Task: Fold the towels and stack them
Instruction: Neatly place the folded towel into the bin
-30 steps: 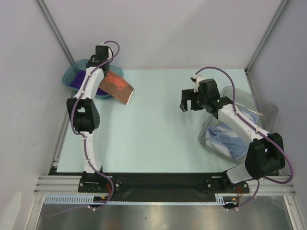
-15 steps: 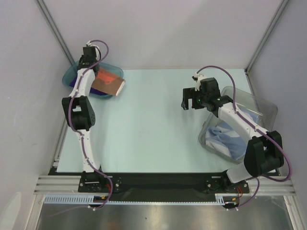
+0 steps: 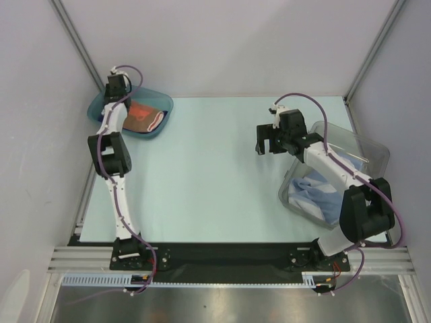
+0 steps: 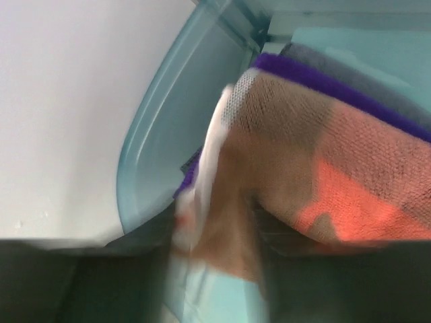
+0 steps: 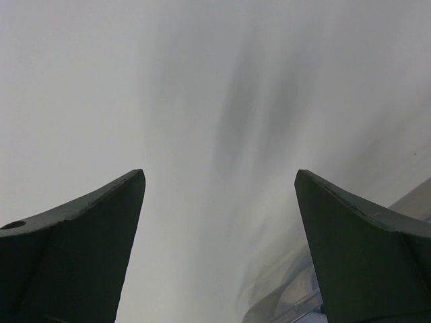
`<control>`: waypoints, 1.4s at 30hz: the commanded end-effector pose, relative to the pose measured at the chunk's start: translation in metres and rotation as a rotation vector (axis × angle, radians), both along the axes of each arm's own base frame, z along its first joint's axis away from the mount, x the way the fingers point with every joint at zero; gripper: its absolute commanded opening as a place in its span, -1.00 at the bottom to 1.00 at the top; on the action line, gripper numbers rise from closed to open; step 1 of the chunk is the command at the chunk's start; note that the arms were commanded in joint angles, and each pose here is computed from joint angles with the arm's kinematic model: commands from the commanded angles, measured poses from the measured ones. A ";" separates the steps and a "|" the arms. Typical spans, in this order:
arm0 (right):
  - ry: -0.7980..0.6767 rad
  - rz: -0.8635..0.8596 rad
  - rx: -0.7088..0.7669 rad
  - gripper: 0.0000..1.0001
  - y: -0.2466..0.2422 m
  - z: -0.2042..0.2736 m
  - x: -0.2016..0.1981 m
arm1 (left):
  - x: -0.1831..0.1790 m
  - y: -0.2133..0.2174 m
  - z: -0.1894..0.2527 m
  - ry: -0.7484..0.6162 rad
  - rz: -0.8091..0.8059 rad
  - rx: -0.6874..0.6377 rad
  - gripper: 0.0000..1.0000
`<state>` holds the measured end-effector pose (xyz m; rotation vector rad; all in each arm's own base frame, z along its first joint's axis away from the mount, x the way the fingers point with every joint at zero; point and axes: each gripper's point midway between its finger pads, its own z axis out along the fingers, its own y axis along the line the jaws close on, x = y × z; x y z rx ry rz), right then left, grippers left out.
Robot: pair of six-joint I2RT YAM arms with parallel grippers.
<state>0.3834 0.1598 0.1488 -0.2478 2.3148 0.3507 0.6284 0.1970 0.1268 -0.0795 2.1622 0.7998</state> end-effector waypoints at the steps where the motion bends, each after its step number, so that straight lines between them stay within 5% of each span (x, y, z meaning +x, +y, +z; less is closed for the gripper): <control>1: -0.058 -0.014 -0.006 0.99 0.000 0.015 0.021 | 0.014 0.000 0.020 -0.101 0.000 0.019 0.35; 6: -0.052 -0.015 -0.029 0.99 0.006 0.014 0.024 | 0.003 -0.013 0.061 -0.153 0.036 0.029 0.58; 13: -0.093 -0.060 0.001 1.00 0.010 0.043 0.015 | -0.019 -0.134 0.108 -0.198 -0.179 -0.269 0.59; 15: -0.083 -0.052 -0.002 0.99 0.012 0.045 0.007 | -0.038 -0.141 0.086 -0.137 -0.169 -0.319 0.59; 23: -0.133 -0.039 0.025 1.00 -0.001 0.074 -0.031 | -0.080 -0.180 0.012 0.035 -0.163 -0.577 0.24; 30: -0.187 -0.049 0.042 0.99 -0.013 0.084 -0.039 | -0.077 -0.177 -0.018 0.033 -0.147 -0.752 -0.43; 36: -0.185 -0.031 0.060 0.99 -0.010 0.082 -0.037 | -0.077 -0.187 -0.059 0.097 -0.140 -0.829 -0.51; 42: -0.196 -0.040 0.038 1.00 -0.016 0.085 -0.036 | -0.074 -0.189 -0.051 0.096 -0.157 -0.827 -0.49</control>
